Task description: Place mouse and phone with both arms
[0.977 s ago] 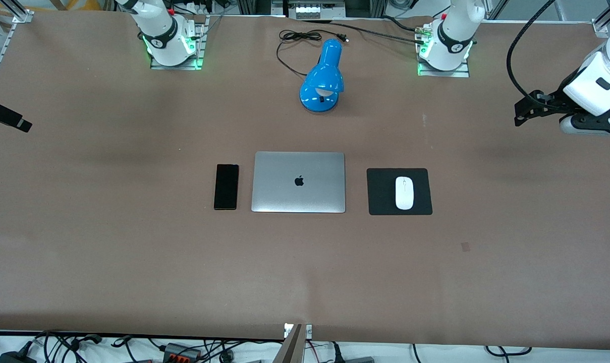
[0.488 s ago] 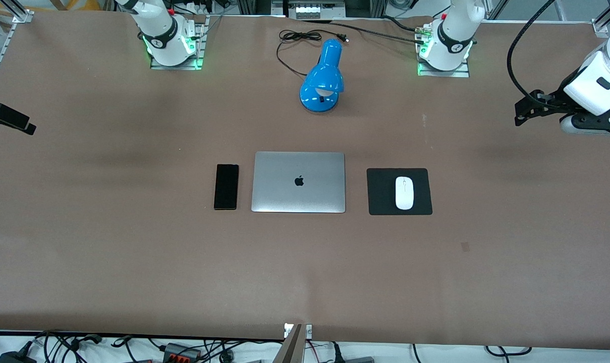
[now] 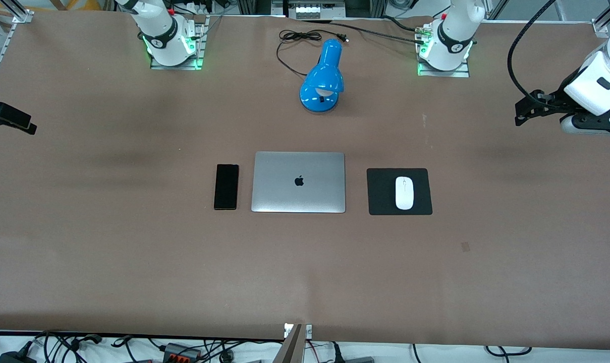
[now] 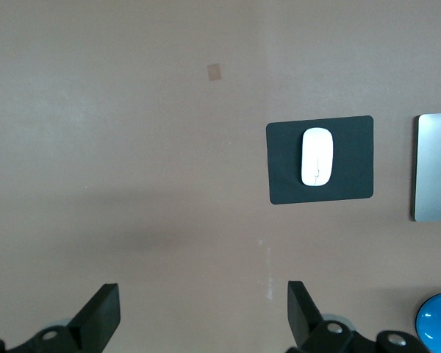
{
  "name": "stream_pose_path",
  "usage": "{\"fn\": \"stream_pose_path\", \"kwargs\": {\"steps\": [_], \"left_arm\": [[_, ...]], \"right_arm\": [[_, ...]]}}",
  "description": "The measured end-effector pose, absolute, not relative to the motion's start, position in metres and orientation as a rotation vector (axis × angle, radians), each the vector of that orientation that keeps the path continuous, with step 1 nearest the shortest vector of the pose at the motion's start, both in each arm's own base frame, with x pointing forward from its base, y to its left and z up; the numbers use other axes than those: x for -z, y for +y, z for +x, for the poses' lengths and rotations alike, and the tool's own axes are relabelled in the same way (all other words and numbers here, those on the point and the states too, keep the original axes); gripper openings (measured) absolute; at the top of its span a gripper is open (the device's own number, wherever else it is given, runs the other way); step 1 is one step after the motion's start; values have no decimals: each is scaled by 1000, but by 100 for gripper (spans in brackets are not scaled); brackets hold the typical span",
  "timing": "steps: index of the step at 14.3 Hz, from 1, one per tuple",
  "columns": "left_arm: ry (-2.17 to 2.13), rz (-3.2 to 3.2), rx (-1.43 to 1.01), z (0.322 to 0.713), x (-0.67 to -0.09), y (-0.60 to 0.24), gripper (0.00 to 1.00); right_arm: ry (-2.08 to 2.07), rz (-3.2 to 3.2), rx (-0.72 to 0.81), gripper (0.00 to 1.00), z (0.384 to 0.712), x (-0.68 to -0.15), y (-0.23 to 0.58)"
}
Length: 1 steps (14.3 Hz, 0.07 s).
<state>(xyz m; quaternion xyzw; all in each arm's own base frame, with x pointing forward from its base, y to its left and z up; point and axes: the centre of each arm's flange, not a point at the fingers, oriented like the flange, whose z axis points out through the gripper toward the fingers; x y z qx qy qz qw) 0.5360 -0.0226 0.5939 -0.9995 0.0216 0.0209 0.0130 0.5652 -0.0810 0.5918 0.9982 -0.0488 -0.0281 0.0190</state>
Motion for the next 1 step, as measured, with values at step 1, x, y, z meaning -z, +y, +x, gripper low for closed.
{"fn": "stream_pose_path", "kwargs": {"steps": [1], "left_arm": [[67, -3114, -65, 536, -594, -23, 100]], "right_arm": [[-151, 3099, 87, 100, 565, -592, -81]]}}
